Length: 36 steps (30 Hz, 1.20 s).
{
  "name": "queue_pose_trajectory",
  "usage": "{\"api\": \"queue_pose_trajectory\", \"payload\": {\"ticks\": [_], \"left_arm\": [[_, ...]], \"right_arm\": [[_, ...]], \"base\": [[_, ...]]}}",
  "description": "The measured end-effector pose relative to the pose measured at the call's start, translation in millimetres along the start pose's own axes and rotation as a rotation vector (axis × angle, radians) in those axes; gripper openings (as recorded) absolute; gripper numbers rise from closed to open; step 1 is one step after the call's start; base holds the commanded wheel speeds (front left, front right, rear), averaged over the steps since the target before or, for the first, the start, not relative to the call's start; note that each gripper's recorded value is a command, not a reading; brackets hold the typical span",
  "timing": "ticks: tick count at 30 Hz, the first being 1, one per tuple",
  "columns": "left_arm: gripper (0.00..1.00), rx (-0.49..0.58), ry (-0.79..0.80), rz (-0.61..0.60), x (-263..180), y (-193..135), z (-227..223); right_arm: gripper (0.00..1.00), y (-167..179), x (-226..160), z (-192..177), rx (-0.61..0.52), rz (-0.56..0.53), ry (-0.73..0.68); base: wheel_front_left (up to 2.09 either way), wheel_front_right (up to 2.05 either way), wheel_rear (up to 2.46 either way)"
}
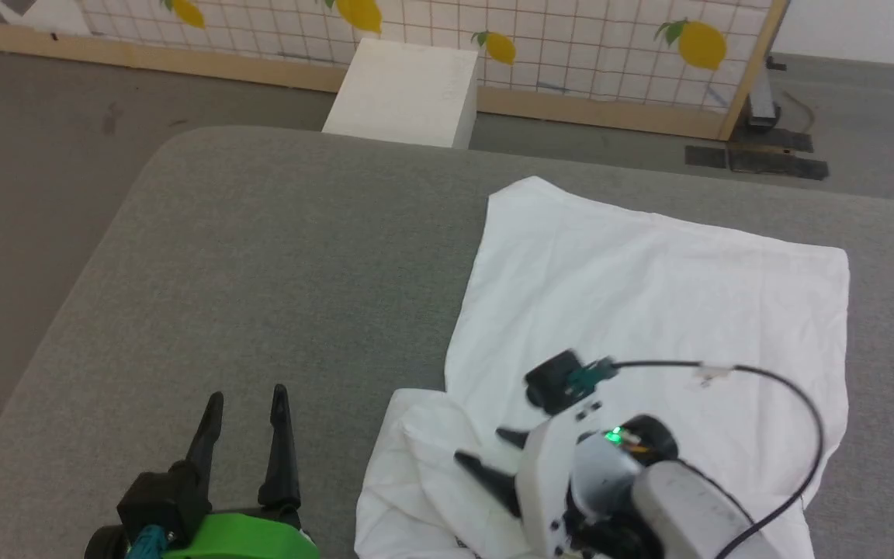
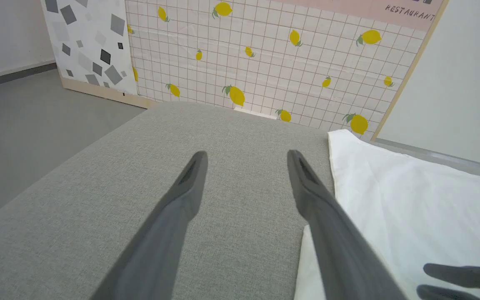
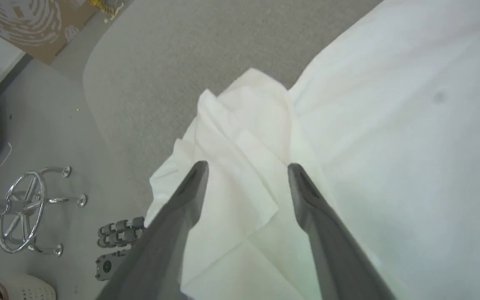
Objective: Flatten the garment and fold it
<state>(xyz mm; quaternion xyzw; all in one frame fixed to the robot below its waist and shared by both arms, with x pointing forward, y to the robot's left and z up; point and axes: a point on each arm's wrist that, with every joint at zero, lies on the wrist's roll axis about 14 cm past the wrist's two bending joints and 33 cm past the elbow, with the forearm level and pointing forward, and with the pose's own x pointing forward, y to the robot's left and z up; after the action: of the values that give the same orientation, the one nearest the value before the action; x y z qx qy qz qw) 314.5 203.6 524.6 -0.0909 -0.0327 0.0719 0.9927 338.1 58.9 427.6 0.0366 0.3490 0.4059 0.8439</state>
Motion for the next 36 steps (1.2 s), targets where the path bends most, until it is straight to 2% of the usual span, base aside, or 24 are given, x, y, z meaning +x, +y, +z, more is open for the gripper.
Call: {"api": "queue_pose_trajectory", "payload": {"ticks": [5,10,17,21,25,30,36], "left_arm": [[1.00,0.004,-0.010,-0.037,3,-9,5],[1.00,0.003,-0.009,-0.086,7,-22,6],[1.00,-0.006,-0.022,-0.155,17,-43,7],[1.00,-0.003,-0.044,-0.189,21,-53,9],[1.00,0.005,-0.058,-0.215,23,-60,9],[1.00,0.007,-0.022,-0.237,18,-66,-4],[1.00,0.038,0.010,-0.240,18,-64,-17]], "right_arm": [[1.00,-40,-42,49,0.072,-0.112,-0.238],[1.00,-98,-118,86,0.094,-0.346,-0.532],[1.00,-149,-229,86,0.057,-0.698,-0.797],[1.00,-160,-281,72,0.005,-0.864,-0.901],[1.00,-168,-307,38,0.036,-0.960,-0.940],[1.00,-174,-309,-6,0.077,-1.021,-0.903],[1.00,-177,-300,-17,0.084,-1.025,-0.890]], "base": [[0.00,0.00,0.00],[0.00,0.00,0.00],[0.00,0.00,0.00],[0.00,0.00,0.00],[0.00,0.00,0.00],[0.00,0.00,0.00],[0.00,0.00,0.00]]}}
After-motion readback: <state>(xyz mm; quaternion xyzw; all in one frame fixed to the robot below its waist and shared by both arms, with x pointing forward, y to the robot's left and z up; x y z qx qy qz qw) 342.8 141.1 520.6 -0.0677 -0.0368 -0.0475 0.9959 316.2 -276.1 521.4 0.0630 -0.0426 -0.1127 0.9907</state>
